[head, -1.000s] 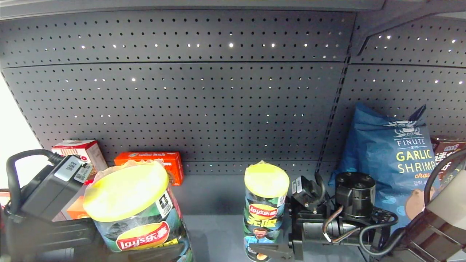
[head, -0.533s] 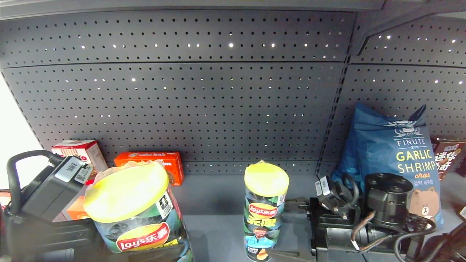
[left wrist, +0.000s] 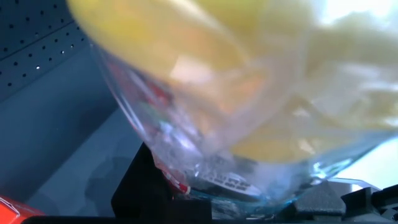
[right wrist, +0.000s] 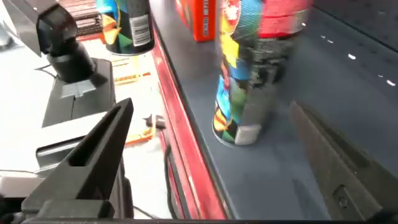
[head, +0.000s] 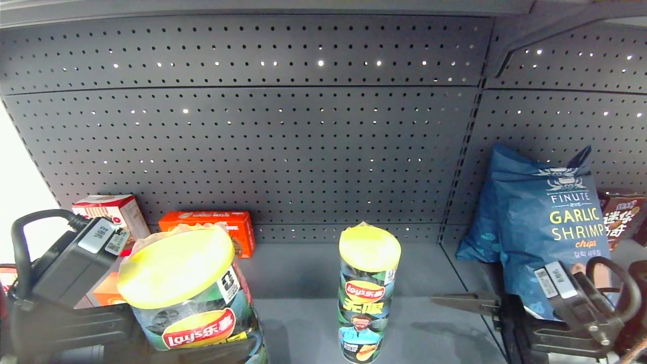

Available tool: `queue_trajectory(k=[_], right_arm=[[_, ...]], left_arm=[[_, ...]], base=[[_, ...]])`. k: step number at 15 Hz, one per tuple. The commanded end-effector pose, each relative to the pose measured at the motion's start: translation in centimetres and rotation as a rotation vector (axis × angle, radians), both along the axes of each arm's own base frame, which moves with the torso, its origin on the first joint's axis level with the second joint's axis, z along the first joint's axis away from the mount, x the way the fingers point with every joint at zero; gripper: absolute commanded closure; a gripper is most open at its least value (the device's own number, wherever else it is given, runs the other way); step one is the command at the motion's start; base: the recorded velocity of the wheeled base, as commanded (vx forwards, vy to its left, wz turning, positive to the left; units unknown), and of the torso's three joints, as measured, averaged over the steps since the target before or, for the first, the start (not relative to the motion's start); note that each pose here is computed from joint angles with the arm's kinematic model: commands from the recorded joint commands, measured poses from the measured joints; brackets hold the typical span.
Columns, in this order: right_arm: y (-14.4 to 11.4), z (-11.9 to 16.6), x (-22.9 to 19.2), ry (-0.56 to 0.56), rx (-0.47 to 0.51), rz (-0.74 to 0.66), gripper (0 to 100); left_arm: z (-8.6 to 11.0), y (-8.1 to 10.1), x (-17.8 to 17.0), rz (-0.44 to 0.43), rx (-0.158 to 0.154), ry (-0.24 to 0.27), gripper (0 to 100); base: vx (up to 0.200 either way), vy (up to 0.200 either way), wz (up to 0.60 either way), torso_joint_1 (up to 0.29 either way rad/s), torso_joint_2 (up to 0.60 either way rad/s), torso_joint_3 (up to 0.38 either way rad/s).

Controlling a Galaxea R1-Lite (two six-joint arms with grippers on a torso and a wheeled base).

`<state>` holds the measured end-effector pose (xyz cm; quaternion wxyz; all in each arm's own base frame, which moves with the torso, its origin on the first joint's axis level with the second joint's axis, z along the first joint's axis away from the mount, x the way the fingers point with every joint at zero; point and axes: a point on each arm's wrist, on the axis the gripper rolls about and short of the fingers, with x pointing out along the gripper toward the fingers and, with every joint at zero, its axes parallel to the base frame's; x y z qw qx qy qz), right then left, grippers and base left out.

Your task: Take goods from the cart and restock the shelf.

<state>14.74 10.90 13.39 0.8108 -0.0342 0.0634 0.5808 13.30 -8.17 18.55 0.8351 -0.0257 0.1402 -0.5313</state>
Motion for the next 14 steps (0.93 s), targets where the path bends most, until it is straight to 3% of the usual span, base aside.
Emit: queue_trajectory(k=[1,2,4,8,10,14], right_arm=[[-3.4,4.6,-3.2,-0.097,0.041,-0.179,0],[-3.7,5.1,-3.8,-0.099,0.037,-0.212,0],[-6.7,6.2,-8.4,-0.112,0.014,-0.411,0],[-11.1,4.8,-15.7,-0.175,0.044,-0.633,0],[-12.3,3.9,-18.3,-0.166,0.022,-0.743,0],[-12.2,2.1,-20.3,-0.176,0.006,-0.921,0]], left_arm=[[-0.2,0.0,0.0,0.001,0.003,0.007,100],[-0.2,0.0,0.0,0.001,0.003,0.007,100],[-0.1,0.0,0.1,0.016,0.005,-0.001,100],[1.2,-0.3,1.1,0.066,-0.002,-0.045,100],[3.1,0.2,2.7,0.124,-0.028,-0.09,100],[2.7,-0.3,6.2,0.162,-0.008,-0.071,100]], base=[[0.0,0.0,0.0,0.0,0.0,0.0],[0.0,0.0,0.0,0.0,0.0,0.0],[0.0,0.0,0.0,0.0,0.0,0.0],[0.0,0.0,0.0,0.0,0.0,0.0],[0.0,0.0,0.0,0.0,0.0,0.0],[0.0,0.0,0.0,0.0,0.0,0.0]])
